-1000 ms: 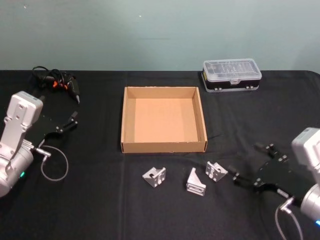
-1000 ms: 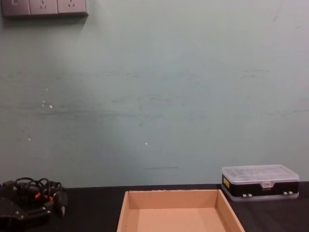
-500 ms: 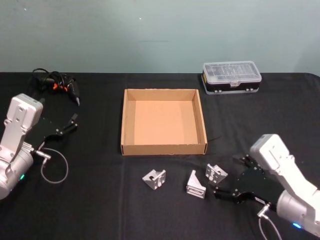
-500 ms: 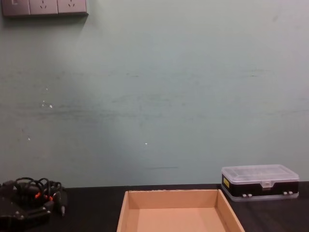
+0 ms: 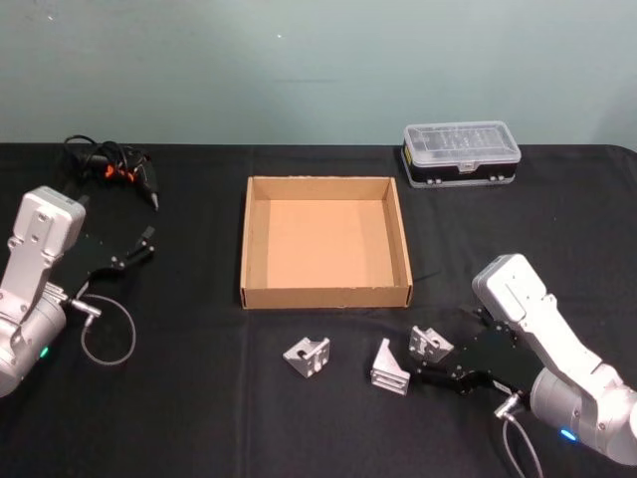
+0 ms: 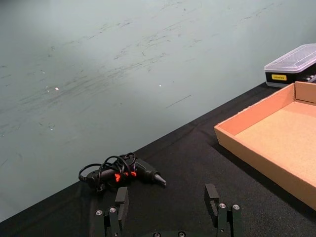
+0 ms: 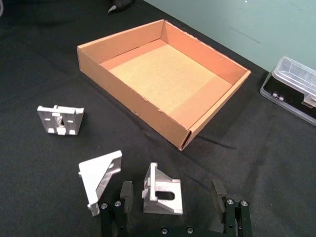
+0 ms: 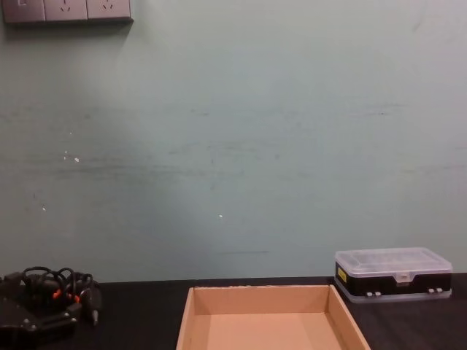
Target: Use one hand to pick up the angle iron from the table and place it into the box.
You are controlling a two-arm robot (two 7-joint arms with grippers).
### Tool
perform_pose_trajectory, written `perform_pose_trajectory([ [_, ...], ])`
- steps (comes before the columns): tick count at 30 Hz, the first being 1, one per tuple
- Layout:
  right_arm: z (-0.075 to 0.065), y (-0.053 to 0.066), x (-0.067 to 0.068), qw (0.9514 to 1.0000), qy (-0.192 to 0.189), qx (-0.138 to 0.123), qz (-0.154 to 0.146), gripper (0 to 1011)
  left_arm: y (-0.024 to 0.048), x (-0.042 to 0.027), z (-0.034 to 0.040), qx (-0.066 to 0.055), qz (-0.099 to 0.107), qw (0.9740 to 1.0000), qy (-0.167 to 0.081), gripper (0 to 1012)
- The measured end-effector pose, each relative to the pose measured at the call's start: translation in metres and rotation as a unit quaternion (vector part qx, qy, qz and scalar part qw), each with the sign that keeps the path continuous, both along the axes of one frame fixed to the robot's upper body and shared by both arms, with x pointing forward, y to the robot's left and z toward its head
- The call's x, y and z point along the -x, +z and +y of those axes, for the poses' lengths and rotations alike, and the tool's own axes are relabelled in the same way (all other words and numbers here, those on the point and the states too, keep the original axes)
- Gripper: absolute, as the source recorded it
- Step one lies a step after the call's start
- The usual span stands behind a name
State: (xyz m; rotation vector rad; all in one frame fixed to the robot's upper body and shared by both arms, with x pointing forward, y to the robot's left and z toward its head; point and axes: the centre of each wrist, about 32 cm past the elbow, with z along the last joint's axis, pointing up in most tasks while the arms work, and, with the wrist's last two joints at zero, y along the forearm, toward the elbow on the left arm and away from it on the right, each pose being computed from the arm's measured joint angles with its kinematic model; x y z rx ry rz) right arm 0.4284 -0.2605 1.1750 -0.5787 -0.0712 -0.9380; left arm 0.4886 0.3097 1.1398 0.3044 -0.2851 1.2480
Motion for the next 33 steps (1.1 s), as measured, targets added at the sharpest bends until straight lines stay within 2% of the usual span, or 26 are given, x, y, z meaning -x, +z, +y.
perform_pose_trajectory([
  [7, 0.0037, -0.0018, -0.0042, 0.9998, -0.008, -0.015, 0.009, 1004, 0.0000, 0.0000, 0.0000, 0.000, 0.000, 1.0000, 0.000, 1011],
  [19, 0.0030, -0.0015, -0.0035, 0.9998, -0.007, -0.014, 0.008, 985, 0.0000, 0.0000, 0.0000, 0.000, 0.000, 1.0000, 0.000, 1011],
  [26, 0.0029, -0.0013, -0.0031, 0.9999, -0.006, -0.014, 0.007, 814, 0.0000, 0.0000, 0.0000, 0.000, 0.000, 1.0000, 0.000, 1011],
  [27, 0.0029, -0.0013, -0.0031, 0.9999, -0.005, -0.014, 0.007, 754, 0.0000, 0.0000, 0.0000, 0.000, 0.000, 1.0000, 0.000, 1011],
  [28, 0.0029, -0.0013, -0.0030, 0.9999, -0.005, -0.013, 0.007, 754, 0.0000, 0.0000, 0.0000, 0.000, 0.000, 1.0000, 0.000, 1011],
  [30, 0.0030, -0.0013, -0.0029, 0.9999, -0.005, -0.013, 0.007, 697, 0.0000, 0.0000, 0.0000, 0.000, 0.000, 1.0000, 0.000, 1011],
  [31, 0.0030, -0.0013, -0.0029, 0.9999, -0.005, -0.013, 0.007, 635, 0.0000, 0.0000, 0.0000, 0.000, 0.000, 1.0000, 0.000, 1011],
  [33, 0.0030, -0.0013, -0.0028, 0.9999, -0.005, -0.013, 0.007, 599, 0.0000, 0.0000, 0.0000, 0.000, 0.000, 1.0000, 0.000, 1011],
])
